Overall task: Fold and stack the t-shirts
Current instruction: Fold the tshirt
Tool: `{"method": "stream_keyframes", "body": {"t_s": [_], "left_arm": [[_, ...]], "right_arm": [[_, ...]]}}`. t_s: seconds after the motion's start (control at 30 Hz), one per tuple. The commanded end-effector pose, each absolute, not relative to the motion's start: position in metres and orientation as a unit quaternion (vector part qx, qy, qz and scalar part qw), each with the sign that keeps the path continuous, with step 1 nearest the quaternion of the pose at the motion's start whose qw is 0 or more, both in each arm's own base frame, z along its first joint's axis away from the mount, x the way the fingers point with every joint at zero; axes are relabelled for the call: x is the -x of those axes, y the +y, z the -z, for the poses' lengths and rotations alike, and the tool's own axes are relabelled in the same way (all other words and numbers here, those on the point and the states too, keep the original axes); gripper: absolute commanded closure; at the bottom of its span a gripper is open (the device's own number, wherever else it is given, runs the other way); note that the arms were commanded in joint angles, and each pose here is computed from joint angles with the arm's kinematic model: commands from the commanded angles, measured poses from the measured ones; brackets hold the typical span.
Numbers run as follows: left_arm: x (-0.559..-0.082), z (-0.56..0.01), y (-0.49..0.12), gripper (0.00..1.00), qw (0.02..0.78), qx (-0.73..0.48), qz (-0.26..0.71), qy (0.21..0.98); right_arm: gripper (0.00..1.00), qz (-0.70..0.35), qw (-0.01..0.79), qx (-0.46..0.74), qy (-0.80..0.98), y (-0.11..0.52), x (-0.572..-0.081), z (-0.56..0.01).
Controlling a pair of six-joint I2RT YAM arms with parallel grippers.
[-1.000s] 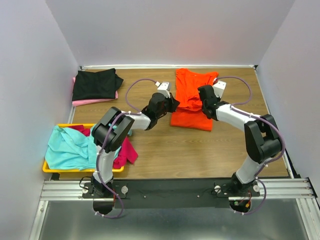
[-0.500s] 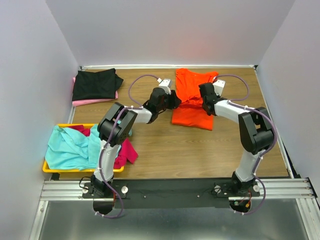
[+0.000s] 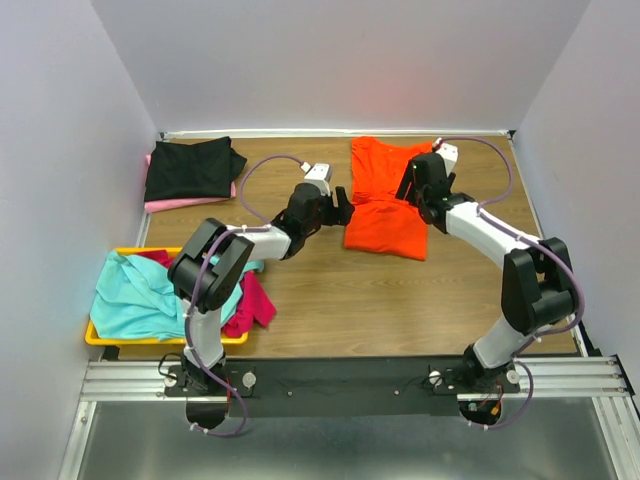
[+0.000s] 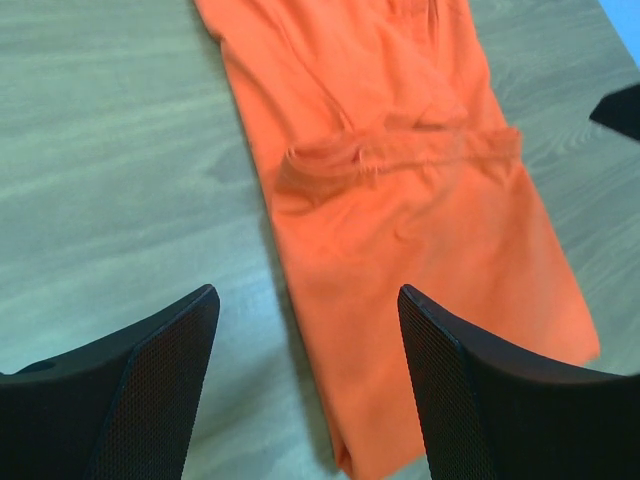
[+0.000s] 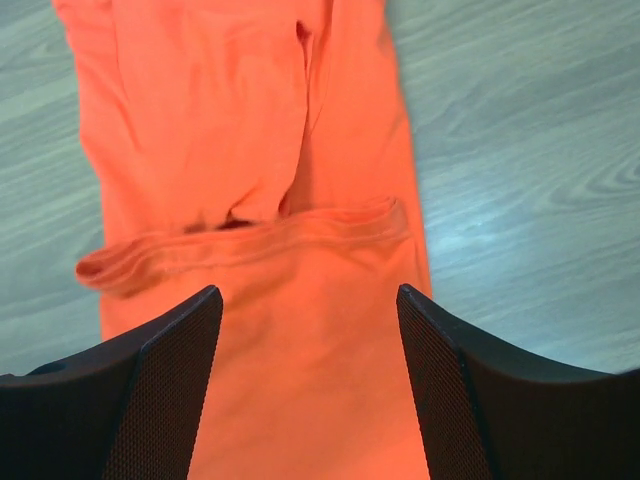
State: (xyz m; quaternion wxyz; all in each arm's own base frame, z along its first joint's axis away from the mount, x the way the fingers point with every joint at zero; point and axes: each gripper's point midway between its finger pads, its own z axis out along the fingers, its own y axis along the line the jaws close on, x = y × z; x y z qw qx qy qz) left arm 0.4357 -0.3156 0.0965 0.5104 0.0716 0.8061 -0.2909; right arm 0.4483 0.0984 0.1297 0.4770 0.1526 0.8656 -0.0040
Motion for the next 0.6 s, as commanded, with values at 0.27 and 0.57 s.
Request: {"method": "stream_keyframes", "body": {"t_s": [0.27, 0.57], "left_arm": [[-0.391, -0.066, -0.304, 0.23, 0.481, -0.063, 0.289, 0.825], [-0.365, -0.062, -0.306, 0.26, 0.472, -0.067, 0.304, 0.825]], "right_arm": [[0.21, -0.027, 0.442, -0.158, 0.883, 0.095, -0.392, -0.105], [0.22, -0.009, 0.41, -0.17, 0.896, 0.079, -0.353, -0.077]]}}
